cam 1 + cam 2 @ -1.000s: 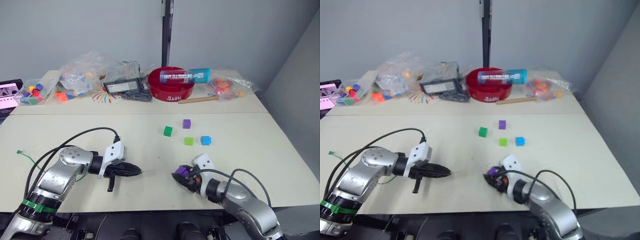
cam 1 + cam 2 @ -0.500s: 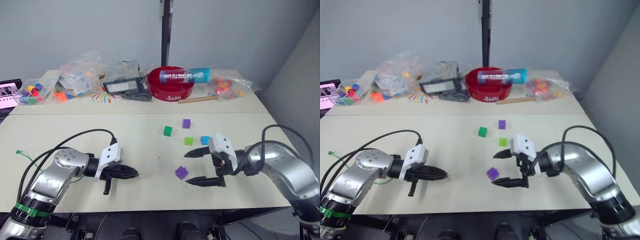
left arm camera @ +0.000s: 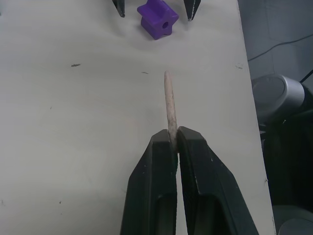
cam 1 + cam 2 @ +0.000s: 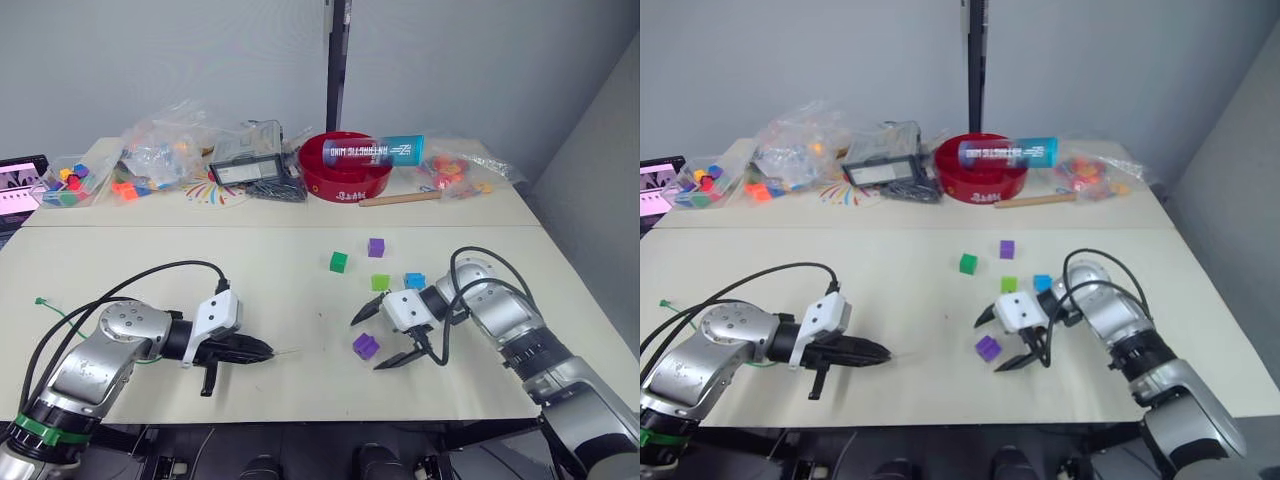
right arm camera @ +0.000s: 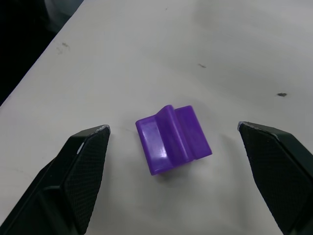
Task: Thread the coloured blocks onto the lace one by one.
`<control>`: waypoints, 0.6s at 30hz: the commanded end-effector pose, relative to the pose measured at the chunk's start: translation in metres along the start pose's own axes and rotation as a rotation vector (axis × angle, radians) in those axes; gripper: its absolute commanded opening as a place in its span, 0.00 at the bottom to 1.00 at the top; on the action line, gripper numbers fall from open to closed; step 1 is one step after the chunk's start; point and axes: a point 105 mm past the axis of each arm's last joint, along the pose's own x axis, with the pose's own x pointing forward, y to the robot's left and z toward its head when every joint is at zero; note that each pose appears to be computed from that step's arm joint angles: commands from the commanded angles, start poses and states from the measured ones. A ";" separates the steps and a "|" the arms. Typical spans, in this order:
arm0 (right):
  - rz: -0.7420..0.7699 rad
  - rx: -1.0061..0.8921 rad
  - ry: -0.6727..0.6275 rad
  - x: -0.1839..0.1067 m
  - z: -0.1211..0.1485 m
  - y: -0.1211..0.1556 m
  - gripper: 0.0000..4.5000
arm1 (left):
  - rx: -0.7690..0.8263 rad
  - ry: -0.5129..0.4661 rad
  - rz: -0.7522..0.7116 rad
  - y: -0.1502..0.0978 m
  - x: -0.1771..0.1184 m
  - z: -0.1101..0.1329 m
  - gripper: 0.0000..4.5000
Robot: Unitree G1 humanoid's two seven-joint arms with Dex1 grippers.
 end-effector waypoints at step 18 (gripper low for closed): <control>-0.178 0.278 -0.145 0.015 0.015 0.005 0.28 | 0.104 -0.024 0.012 0.002 0.021 0.028 0.00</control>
